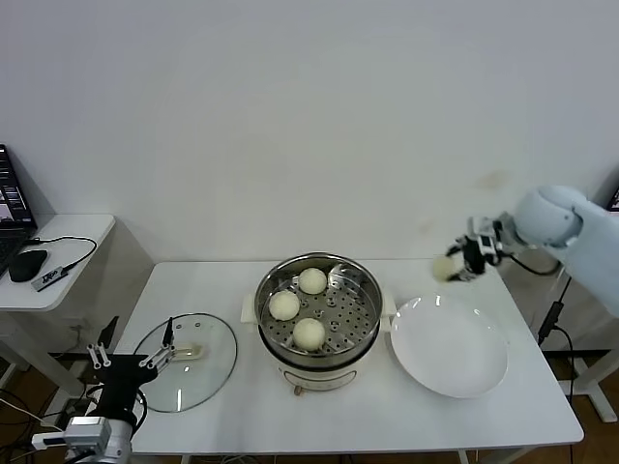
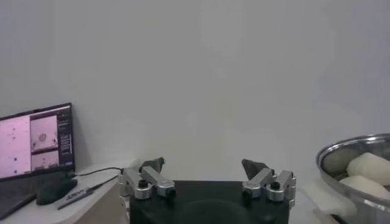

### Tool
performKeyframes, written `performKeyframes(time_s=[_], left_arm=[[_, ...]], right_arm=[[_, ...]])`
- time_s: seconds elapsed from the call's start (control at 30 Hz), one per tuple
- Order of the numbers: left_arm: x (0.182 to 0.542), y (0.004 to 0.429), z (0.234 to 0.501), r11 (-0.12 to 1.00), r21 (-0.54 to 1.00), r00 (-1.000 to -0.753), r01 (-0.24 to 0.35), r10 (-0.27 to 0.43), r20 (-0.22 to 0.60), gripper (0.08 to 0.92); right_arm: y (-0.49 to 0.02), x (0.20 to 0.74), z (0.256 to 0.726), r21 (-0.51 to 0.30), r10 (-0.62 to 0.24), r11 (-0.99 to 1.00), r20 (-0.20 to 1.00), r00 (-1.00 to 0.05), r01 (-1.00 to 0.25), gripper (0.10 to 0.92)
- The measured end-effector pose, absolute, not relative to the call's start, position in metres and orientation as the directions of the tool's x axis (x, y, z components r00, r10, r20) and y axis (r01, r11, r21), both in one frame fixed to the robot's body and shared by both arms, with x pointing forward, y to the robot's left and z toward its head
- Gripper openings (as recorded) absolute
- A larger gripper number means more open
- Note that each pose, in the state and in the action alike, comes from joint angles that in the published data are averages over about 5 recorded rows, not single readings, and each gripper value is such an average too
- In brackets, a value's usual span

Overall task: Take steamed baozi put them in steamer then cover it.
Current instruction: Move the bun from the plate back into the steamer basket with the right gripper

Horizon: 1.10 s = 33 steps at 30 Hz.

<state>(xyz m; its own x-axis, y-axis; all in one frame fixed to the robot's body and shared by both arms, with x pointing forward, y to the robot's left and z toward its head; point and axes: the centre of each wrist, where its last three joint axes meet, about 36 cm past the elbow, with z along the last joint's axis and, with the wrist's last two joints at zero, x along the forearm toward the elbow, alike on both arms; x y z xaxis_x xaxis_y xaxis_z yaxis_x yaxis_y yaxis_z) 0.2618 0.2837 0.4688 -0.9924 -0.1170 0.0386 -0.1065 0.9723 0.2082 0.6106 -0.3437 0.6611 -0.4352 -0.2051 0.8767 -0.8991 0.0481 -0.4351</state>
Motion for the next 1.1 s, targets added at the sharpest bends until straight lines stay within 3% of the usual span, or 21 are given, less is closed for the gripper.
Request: performKeyframes(time_s=[0.23,0.47,0.7,1.1], left_arm=[[0.261,0.283,0.467,0.972,0.207,-0.992,-0.111,-0.122,0.041,0.823],[0.261,0.287,0.468,0.969,0.214,-0.990,-0.122,-0.133,0.039,0.823],[0.263,0.289,0.467,0.968,0.213,-0.989,-0.133,-0.144,0.036,0.823],[0.265,0.290,0.465,0.968,0.211,-0.988,-0.137,-0.148,0.037,0.823]], right_arm=[[-0.270,0.610,0.686,-0.434,-0.291,0.008,0.861,-0.417,-0.901,0.568],[-0.207,0.609,0.676,-0.398,-0.336,0.008,0.863,-0.378,-0.917,0.568],[-0.165,0.605,0.646,-0.352,-0.329,0.010,0.883,-0.335,-0.936,0.568],[-0.140,0.596,0.599,-0.294,-0.294,0.011,0.913,-0.284,-0.956,0.577]])
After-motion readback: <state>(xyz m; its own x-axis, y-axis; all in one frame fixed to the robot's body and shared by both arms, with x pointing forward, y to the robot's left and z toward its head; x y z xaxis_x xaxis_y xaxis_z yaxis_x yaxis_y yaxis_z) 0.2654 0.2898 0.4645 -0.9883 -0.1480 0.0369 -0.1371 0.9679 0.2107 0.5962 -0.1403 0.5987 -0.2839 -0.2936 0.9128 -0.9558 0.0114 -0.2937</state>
